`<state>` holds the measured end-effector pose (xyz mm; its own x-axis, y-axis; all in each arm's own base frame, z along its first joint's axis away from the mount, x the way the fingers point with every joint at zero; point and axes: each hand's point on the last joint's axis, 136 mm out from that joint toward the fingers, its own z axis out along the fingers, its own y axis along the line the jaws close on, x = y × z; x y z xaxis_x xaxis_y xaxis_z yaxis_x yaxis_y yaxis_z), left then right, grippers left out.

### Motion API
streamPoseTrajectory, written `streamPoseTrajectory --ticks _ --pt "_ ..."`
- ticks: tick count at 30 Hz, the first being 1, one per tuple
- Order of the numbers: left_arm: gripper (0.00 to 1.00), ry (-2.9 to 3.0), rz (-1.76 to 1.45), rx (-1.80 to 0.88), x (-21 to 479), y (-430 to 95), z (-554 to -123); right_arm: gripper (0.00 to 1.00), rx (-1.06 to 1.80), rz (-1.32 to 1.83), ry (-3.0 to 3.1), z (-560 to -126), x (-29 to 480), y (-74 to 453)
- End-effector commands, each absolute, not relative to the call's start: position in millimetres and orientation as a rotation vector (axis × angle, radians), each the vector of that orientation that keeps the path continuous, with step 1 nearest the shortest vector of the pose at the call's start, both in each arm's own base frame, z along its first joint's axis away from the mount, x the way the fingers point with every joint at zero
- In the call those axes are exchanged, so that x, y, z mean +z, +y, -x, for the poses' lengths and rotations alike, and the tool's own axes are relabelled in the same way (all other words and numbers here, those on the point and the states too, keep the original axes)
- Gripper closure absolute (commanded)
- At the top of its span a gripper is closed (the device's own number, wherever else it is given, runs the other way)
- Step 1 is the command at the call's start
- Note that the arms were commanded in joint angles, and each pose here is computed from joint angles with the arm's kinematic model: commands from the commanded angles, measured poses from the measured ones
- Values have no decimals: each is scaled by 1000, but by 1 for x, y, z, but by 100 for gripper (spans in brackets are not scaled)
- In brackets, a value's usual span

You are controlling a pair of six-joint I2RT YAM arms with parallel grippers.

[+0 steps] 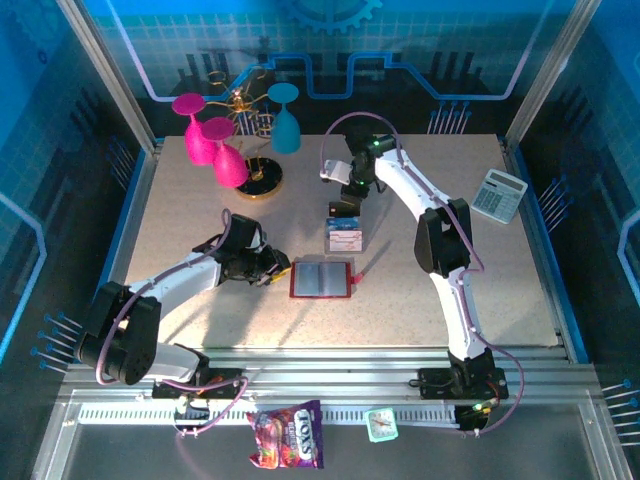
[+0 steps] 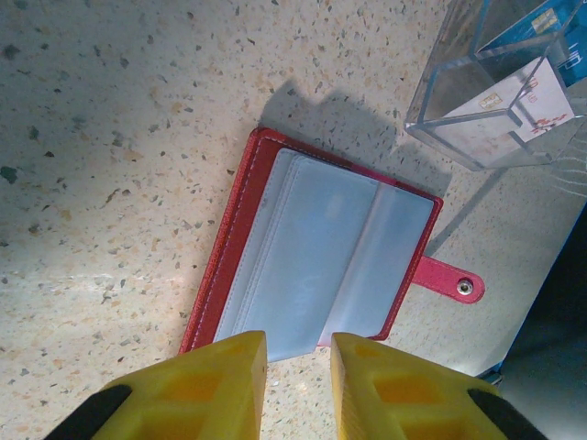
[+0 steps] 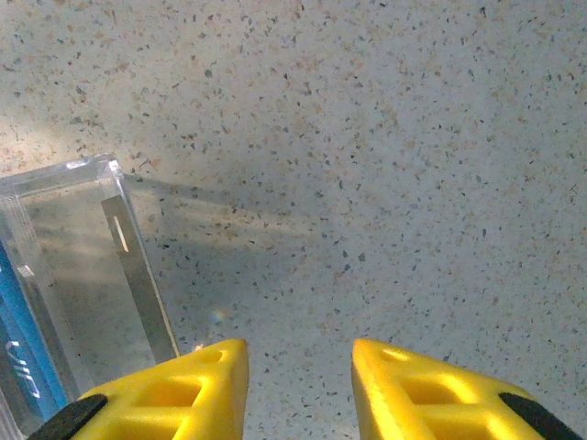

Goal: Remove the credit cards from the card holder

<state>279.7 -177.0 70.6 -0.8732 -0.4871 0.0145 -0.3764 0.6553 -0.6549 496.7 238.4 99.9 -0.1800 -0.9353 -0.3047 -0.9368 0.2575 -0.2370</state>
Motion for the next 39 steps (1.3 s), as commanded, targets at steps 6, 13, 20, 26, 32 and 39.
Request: streamPoseTrajectory --ticks 6,13,20,26,32,39 --pt "74 2687 725 -1038 76 -178 -286 63 79 1744 2180 -485 85 243" --pt "74 2689 728 -1038 75 -178 -285 63 79 1748 2217 -480 73 241" --pt "74 2686 730 -1038 75 -178 -287 63 21 1702 2167 -495 86 245" --pt "74 2685 731 -1040 75 -178 -287 63 0 1657 2132 -499 106 249" --pt "74 2696 708 -1039 70 -179 -288 63 13 1547 2107 -488 138 257" --pt "74 2708 664 -1044 64 -183 -294 65 148 1317 2139 -457 168 273"
